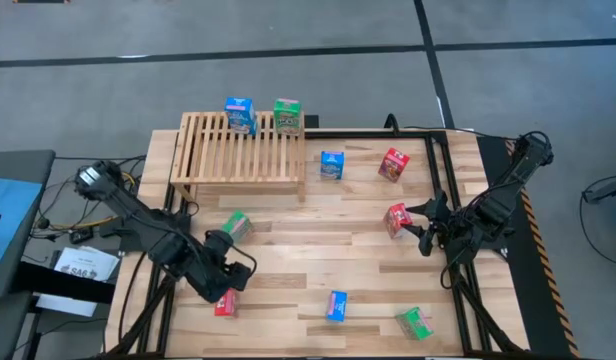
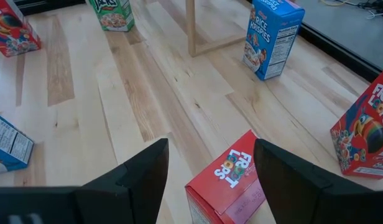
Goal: Stack cereal on shelf
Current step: Put the bottom red cereal box on the shelf
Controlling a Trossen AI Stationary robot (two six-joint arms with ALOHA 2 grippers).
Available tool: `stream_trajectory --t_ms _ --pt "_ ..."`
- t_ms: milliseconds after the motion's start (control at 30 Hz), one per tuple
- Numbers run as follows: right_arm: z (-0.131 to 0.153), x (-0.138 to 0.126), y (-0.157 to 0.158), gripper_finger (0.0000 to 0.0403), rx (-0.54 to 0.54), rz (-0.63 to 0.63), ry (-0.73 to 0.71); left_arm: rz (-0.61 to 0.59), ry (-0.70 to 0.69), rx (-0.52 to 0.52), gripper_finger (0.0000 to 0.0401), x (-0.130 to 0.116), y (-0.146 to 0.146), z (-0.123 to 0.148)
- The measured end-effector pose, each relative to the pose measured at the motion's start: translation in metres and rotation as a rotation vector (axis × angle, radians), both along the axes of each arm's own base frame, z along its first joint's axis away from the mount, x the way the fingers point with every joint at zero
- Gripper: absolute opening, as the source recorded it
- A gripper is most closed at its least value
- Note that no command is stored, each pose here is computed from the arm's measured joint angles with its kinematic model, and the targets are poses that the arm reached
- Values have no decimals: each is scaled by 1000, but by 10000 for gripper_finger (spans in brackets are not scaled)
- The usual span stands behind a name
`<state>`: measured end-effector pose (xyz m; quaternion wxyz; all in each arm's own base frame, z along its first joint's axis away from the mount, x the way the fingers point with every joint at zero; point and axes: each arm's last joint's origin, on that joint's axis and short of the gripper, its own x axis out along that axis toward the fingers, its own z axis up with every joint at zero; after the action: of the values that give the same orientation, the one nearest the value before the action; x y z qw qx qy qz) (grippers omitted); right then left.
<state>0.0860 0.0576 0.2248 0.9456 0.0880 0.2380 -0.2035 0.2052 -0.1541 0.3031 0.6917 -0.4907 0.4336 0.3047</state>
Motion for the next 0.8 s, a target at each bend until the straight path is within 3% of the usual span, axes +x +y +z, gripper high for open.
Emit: stream_trajectory --t_ms 333,800 --pt "0 0 0 261 0 0 0 67 58 -69 271 -3 -16 -9" --pt "0 0 0 261 0 0 0 114 117 -77 271 -5 -37 -26"
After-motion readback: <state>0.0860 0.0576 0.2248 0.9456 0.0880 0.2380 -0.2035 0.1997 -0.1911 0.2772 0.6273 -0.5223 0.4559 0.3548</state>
